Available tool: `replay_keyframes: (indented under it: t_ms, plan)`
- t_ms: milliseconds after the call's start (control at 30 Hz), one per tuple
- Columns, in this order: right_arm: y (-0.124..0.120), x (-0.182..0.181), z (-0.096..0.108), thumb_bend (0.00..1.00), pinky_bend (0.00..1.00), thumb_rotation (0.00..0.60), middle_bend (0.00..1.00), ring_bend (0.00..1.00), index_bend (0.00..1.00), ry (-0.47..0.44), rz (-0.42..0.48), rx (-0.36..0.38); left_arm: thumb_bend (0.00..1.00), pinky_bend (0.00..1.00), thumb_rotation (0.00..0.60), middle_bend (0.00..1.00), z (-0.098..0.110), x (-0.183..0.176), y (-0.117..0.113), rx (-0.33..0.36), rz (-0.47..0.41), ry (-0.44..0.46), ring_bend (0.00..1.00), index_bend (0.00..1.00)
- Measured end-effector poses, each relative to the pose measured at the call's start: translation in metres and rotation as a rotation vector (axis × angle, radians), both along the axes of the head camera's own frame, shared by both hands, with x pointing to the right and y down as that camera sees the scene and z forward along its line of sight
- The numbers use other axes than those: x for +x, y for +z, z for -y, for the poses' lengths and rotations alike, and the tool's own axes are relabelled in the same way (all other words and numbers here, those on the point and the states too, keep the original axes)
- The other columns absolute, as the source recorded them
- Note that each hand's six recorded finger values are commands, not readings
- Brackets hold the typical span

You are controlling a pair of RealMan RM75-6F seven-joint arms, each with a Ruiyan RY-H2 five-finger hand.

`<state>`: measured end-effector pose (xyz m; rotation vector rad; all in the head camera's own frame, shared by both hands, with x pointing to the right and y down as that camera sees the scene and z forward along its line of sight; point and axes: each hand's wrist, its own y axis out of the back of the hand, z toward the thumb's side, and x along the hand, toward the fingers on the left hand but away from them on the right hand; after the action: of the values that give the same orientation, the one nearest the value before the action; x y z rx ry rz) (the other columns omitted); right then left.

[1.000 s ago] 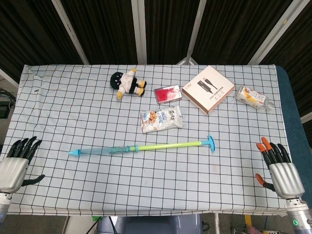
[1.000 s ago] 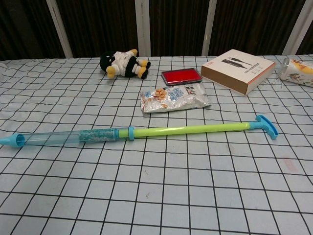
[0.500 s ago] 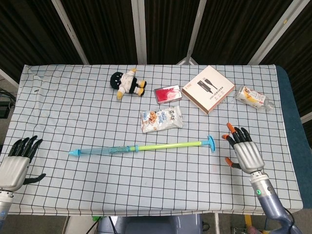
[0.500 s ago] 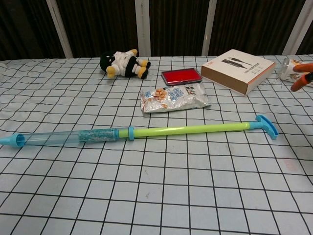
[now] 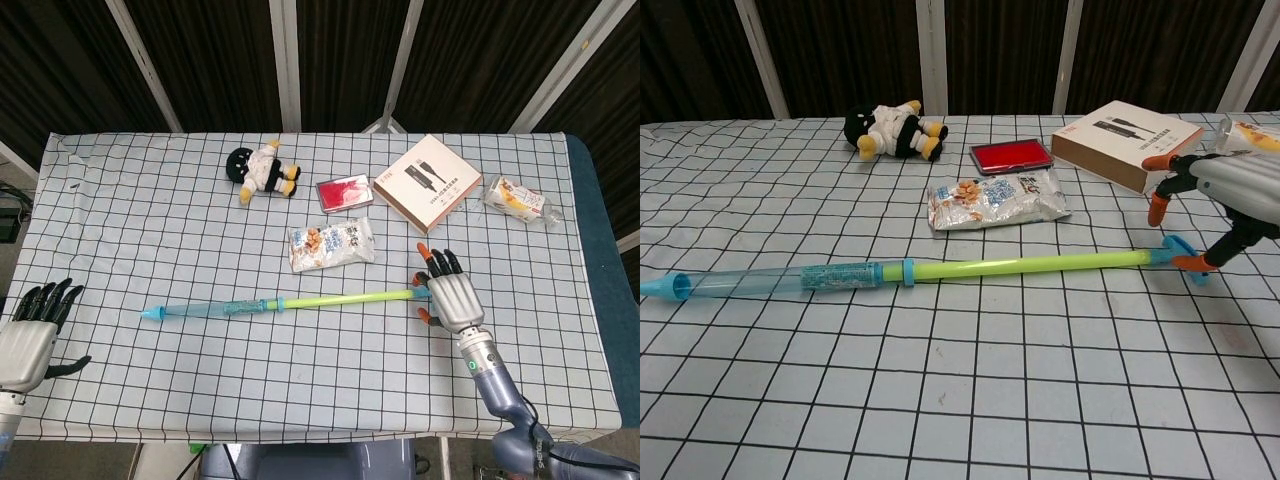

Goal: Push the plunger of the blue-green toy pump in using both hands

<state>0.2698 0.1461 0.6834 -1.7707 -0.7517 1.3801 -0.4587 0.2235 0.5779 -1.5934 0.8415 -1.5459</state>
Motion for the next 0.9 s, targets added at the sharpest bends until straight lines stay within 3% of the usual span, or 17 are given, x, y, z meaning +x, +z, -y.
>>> replay_keyframes:
  t_ms: [900]
  plan:
    - [0.038,-0.012,-0.002,0.35,0.0,0.6,0.09,0.0,0.48,-0.026,-0.073,-0.01,0.02,0.0,0.6,0.0,0.001,-0.002,-0.001,0.006,0.007,-0.012,0.0,0.0]
